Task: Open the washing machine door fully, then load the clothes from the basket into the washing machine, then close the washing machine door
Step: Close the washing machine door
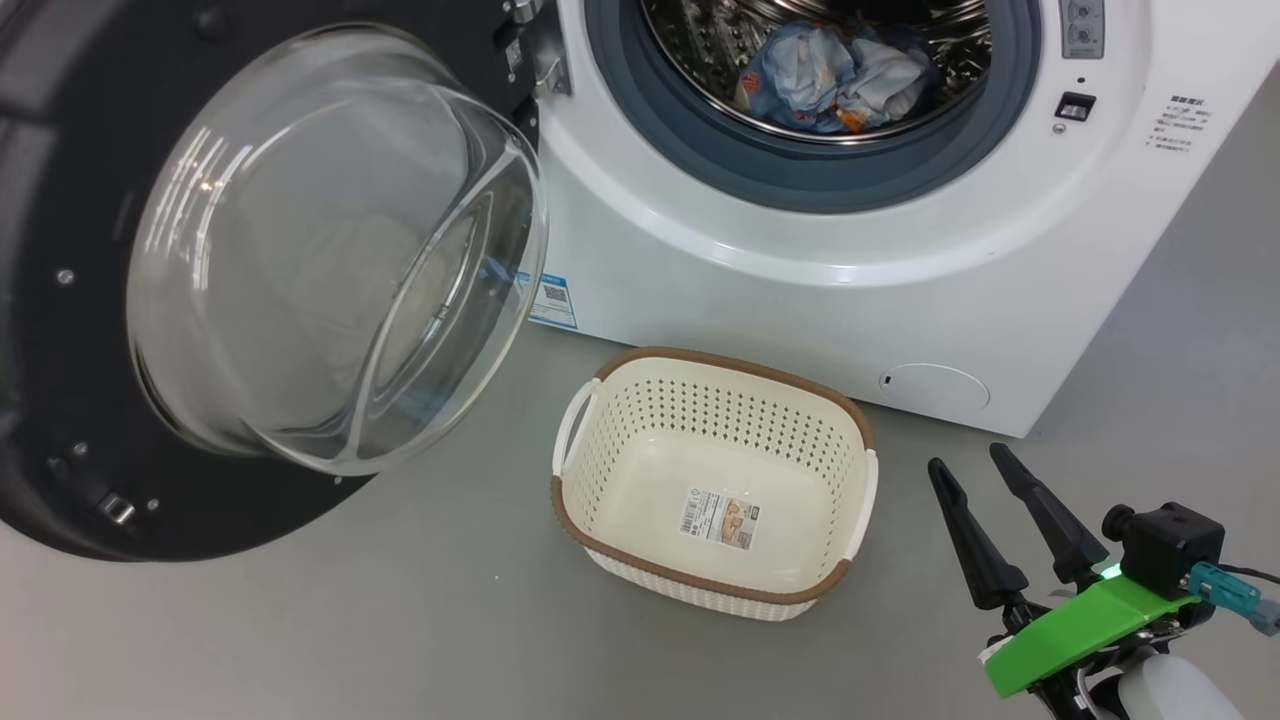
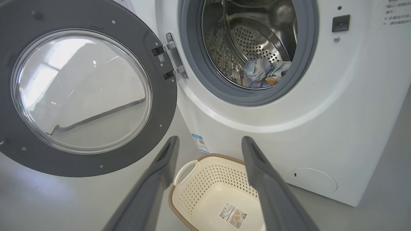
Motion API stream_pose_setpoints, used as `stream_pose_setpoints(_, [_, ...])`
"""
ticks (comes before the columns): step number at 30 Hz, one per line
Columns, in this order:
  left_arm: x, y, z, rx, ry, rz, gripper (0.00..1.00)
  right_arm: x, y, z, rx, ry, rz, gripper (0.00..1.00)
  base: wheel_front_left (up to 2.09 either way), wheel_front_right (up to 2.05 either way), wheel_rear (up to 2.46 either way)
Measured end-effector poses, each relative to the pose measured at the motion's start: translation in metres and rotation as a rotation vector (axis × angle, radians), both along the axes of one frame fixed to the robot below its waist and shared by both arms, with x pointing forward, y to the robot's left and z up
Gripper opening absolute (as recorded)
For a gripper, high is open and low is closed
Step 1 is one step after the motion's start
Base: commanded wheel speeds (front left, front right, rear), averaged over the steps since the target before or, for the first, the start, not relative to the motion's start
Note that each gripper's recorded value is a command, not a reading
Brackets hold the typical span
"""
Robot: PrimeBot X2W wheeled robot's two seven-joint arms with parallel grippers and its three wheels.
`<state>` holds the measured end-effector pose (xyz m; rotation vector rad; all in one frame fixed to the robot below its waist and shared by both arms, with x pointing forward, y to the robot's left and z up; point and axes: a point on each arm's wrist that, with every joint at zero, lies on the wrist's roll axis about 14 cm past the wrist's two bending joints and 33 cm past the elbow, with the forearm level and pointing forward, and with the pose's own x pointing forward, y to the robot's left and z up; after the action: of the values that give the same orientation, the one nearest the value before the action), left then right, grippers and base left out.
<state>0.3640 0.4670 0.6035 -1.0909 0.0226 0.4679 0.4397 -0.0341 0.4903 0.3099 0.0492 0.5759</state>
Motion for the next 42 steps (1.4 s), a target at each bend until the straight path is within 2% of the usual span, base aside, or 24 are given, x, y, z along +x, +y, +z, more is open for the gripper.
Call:
stream_pose_setpoints(13, [0.024, -0.031, -0.016, -0.027, 0.071, -0.154, 0.00, 0.009, -0.007, 0.005, 0.001, -0.020, -0.017, 1.00, 0.00, 0.00, 0.00])
stream_pose_setpoints(21, [0.025, -0.057, -0.007, -0.031, 0.079, -0.319, 0.00, 0.009, -0.006, 0.009, 0.004, -0.028, -0.018, 1.00, 0.00, 0.00, 0.00])
stream_pose_setpoints(31, [0.006, -0.115, -0.014, -0.058, 0.120, -0.593, 0.00, 0.002, 0.002, 0.022, 0.023, -0.051, -0.009, 1.00, 0.00, 0.00, 0.00])
stream_pose_setpoints(42, [0.008, -0.174, 0.002, -0.073, 0.062, -0.764, 0.00, -0.002, -0.007, 0.028, 0.022, -0.063, -0.032, 1.00, 0.00, 0.00, 0.00])
